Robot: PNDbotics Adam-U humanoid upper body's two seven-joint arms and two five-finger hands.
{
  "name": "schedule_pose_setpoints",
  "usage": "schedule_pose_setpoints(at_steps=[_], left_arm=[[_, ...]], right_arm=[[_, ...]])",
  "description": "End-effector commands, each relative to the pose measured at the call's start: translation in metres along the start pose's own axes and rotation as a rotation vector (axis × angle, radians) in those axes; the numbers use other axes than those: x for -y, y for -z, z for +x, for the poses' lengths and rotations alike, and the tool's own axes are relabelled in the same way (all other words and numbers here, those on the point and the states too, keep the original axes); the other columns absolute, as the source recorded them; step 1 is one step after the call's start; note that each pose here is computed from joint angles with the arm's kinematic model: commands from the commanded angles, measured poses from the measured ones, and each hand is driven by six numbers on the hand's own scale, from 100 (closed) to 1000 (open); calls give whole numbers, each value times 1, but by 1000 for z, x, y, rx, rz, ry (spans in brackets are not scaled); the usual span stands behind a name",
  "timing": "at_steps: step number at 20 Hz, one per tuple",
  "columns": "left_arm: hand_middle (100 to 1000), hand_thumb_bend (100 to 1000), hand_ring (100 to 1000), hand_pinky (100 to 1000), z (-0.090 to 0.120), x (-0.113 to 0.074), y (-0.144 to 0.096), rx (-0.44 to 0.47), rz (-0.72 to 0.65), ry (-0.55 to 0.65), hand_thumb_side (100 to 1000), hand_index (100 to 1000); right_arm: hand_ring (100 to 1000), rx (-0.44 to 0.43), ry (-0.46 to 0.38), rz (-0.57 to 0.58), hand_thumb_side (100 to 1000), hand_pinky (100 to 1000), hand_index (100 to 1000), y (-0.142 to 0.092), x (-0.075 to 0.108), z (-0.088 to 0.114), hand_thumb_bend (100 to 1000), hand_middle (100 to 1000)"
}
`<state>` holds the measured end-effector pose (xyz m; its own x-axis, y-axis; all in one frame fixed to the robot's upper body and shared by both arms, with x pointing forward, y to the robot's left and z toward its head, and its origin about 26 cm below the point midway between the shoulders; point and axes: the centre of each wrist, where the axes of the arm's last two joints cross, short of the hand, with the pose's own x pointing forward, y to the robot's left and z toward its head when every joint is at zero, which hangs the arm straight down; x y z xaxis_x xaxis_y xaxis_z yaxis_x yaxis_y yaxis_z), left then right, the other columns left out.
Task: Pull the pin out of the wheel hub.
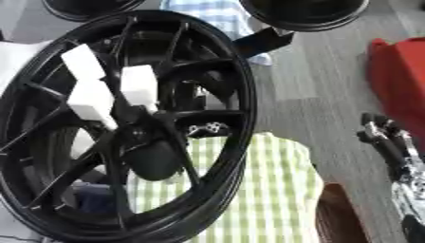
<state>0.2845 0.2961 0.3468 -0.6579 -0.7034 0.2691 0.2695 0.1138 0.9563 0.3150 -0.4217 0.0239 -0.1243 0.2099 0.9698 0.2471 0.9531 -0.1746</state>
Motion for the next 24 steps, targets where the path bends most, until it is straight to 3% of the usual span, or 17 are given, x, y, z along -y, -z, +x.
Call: schedule_pose_setpoints(at_steps=[1,2,13,24], left_arm=[[756,747,818,765,4,-5,-4,-20,-3,32,427,862],[756,749,819,765,5,-5,-3,-17,-2,32,425,861],[770,740,826,767,23,-9,16,52,-56,92,395,860],[748,723,807,754,40,-8,36,68,-48,55,347,846]], right_arm=[[616,58,-26,9,525,686,745,2,6,16,291,648],[616,67,-31,11,495,686,745,2,7,18,253,648],[616,91,-61,36,494,686,746,-3,6,29,248,648],[616,115,-75,64,499,685,746,-1,1,36,246,648]])
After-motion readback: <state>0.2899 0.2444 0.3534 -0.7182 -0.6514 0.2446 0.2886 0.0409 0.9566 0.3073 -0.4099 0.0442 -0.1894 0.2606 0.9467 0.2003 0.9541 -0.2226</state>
